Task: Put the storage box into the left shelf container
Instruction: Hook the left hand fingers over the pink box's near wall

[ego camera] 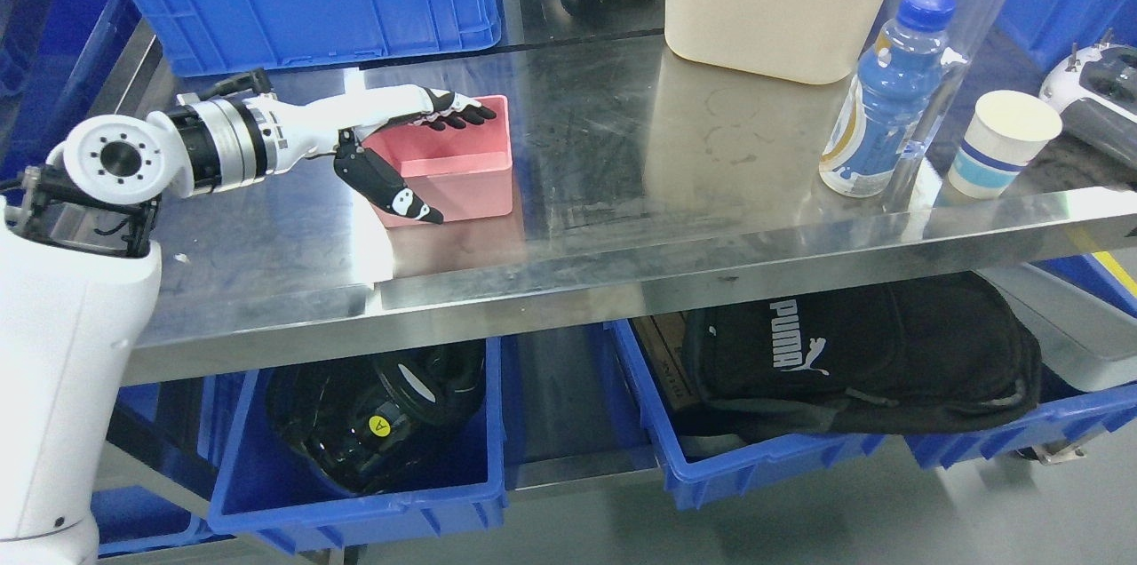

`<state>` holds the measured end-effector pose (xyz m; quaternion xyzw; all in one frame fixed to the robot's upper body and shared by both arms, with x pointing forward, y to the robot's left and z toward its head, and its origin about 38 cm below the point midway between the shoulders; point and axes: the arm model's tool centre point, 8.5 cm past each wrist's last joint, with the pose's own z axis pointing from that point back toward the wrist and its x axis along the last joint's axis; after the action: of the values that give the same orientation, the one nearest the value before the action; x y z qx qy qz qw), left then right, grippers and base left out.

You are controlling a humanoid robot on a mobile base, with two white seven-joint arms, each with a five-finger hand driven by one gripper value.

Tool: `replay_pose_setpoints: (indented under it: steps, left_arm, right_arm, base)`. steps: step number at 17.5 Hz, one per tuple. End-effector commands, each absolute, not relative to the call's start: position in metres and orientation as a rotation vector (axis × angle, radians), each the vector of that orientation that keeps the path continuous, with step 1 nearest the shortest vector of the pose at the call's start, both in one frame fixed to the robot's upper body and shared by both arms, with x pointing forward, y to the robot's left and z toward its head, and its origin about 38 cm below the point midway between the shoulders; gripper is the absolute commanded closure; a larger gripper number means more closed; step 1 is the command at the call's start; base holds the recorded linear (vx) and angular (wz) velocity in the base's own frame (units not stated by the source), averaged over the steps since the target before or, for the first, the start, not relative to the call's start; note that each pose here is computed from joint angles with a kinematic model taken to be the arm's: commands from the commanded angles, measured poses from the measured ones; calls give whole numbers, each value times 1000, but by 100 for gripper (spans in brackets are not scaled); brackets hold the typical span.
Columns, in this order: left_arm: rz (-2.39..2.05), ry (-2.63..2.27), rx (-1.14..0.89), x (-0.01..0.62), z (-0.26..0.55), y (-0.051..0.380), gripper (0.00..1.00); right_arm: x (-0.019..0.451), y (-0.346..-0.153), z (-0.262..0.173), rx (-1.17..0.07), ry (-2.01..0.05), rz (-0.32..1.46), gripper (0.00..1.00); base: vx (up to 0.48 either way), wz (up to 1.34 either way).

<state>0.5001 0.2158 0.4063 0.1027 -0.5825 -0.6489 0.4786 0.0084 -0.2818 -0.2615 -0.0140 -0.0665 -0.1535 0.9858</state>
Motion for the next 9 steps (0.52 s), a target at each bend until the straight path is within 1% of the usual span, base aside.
replay_pose_setpoints:
  steps: [1, 9]
  left_arm:
    - [-1668, -1207, 262, 522, 356, 188, 12]
    - [-1649, -1187, 273, 542, 361, 164, 12]
  right_arm:
    - [16, -266, -256, 293, -185, -272, 0]
    - [16, -266, -256, 293, -185, -272, 0]
  base:
    - [0, 0]
    - [0, 0]
